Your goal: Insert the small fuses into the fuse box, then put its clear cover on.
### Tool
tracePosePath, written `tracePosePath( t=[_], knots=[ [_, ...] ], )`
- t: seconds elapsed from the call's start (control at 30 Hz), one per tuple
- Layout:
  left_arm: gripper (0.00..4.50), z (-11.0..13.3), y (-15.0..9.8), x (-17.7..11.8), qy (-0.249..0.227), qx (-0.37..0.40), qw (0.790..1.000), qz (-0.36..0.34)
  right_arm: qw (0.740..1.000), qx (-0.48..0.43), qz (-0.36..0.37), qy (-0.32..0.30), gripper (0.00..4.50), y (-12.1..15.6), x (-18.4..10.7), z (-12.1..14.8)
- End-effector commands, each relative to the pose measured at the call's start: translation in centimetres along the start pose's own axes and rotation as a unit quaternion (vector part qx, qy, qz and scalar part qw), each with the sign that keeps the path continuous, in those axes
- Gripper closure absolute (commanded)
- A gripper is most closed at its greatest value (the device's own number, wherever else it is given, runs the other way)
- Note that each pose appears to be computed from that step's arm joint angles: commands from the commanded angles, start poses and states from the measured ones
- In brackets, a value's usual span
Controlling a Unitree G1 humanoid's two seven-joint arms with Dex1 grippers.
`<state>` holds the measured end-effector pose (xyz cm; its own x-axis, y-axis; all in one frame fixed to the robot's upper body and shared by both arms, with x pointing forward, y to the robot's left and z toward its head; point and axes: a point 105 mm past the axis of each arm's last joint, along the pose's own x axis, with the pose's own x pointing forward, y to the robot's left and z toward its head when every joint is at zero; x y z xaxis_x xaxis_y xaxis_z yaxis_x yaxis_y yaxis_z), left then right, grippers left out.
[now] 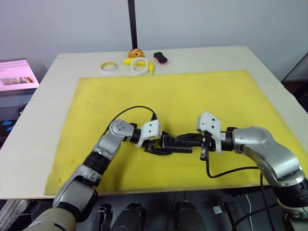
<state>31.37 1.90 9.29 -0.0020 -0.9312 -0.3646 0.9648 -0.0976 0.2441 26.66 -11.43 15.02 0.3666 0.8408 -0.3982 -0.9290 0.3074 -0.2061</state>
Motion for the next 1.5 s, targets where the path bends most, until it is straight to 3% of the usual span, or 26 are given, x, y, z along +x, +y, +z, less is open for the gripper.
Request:
tracePosePath(
  t=[0.03,0.13,0.23,0.33,0.63,0.87,0.97,1.07,1.2,1.5],
  knots=[
    [1.93,0.8,0.6,-0.2,-0.006,0.015,1.0,0.015,0.999,-0.032,-0.021,-0.015,4.46,0.1,-0.2,1.0],
    [1.93,0.8,0.6,-0.2,-0.006,0.015,1.0,0.014,0.999,-0.044,-0.021,-0.014,4.46,0.3,-0.2,0.9],
    [1.93,0.8,0.6,-0.2,-0.005,0.016,1.0,0.013,0.998,-0.053,-0.023,-0.021,3.64,0.4,-0.4,1.2],
    [1.93,0.8,0.6,-0.2,-0.005,0.016,1.0,0.014,0.995,-0.099,-0.034,-0.005,2.29,0.0,-0.8,1.1],
    [1.93,0.9,0.8,-0.3,-0.005,0.018,1.0,0.015,0.99,-0.13,-0.031,0.04,2.29,-0.8,-0.3,-0.8],
    [1.93,0.9,0.8,-0.3,-0.004,0.018,1.0,0.016,0.993,-0.117,-0.01,0.027,2.29,-0.8,-0.1,-0.4],
    [1.93,0.8,0.8,-0.3,-0.004,0.017,1.0,0.016,0.995,-0.102,-0.008,0.003,1.49,-0.8,-0.3,0.8],
    [1.93,0.7,0.8,-0.4,-0.003,0.016,1.0,0.017,0.997,-0.077,-0.003,-0.012,0.05,-0.5,-0.3,1.4],
    [1.93,0.8,0.8,-0.4,-0.003,0.016,1.0,0.017,0.996,-0.084,0.006,0.014,0.02,0.1,0.0,0.5],
    [1.93,1.0,0.8,-0.4,-0.004,0.019,1.0,0.015,0.994,-0.094,-0.028,0.043,0.02,-1.9,0.4,-0.7]
  ],
)
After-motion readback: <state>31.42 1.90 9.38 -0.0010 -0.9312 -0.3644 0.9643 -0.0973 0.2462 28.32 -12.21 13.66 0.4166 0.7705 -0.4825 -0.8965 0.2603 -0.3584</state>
